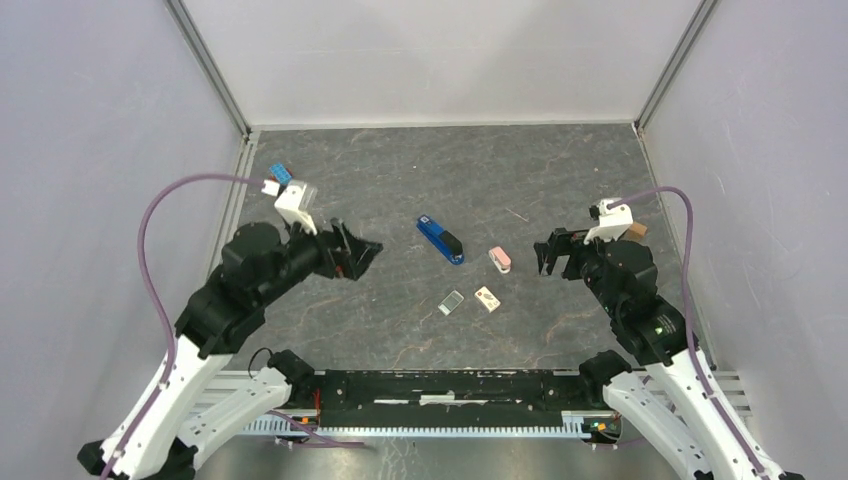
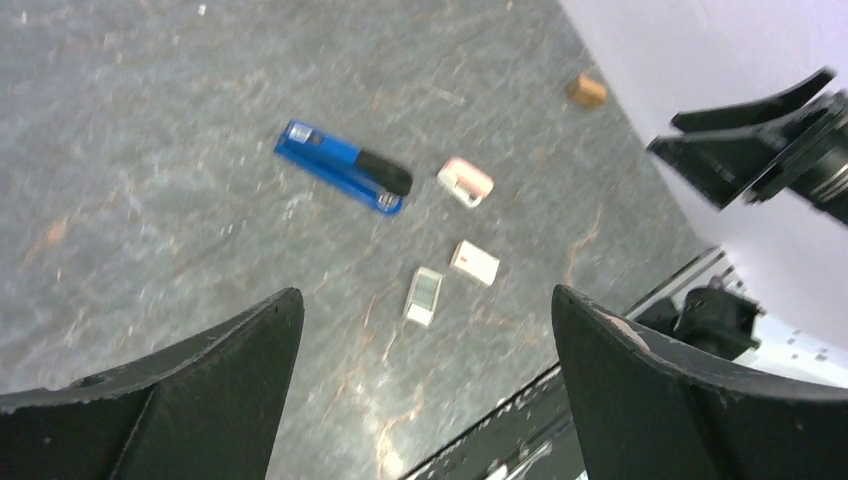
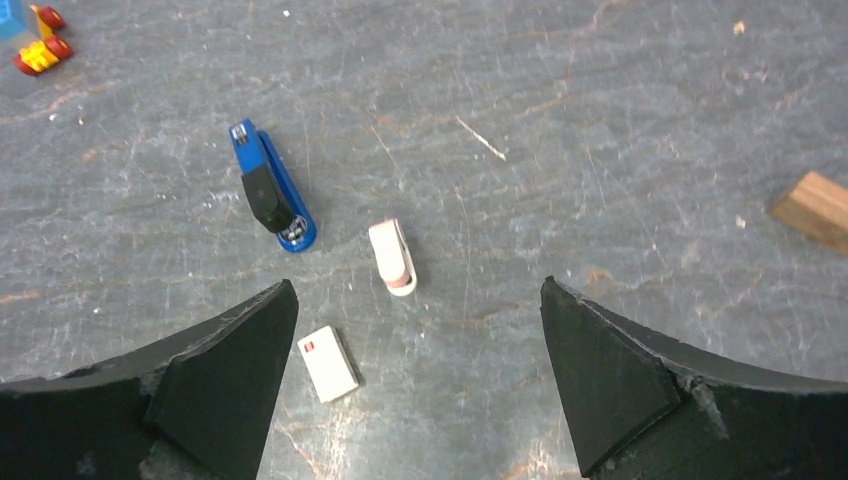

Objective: Load the staples into the stapler

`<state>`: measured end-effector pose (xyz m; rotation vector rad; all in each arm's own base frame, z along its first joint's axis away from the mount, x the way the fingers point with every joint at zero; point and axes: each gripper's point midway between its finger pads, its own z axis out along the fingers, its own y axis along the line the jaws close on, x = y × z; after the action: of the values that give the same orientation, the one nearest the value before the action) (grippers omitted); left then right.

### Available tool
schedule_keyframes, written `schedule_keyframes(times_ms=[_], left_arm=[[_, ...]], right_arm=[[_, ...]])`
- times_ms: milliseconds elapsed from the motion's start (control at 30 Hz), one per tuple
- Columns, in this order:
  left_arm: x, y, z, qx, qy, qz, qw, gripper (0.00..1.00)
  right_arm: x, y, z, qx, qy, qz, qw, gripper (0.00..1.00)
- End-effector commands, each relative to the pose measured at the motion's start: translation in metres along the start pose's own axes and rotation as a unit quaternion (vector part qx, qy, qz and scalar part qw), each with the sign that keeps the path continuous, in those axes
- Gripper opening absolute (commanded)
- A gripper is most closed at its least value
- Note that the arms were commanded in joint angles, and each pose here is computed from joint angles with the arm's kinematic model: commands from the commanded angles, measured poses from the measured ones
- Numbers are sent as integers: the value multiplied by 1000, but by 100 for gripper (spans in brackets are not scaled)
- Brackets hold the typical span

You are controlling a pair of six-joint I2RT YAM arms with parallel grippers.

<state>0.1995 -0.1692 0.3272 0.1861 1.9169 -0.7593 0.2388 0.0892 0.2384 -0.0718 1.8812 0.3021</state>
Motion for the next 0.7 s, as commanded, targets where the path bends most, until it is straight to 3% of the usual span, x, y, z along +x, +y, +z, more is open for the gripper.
schedule_keyframes(times_ms=[0,167,667], left_arm=[[41,30,-10,-43,12,-17,999,100],[54,39,-17,-46,-9,-36,998,100],[72,51,-12,-69,13,-44,997,100]], right_arm=[[23,-7,-4,14,21,28,999,98],[28,-3,-4,2,14,43,999,98],[29,-8,-5,12,14,36,999,98]])
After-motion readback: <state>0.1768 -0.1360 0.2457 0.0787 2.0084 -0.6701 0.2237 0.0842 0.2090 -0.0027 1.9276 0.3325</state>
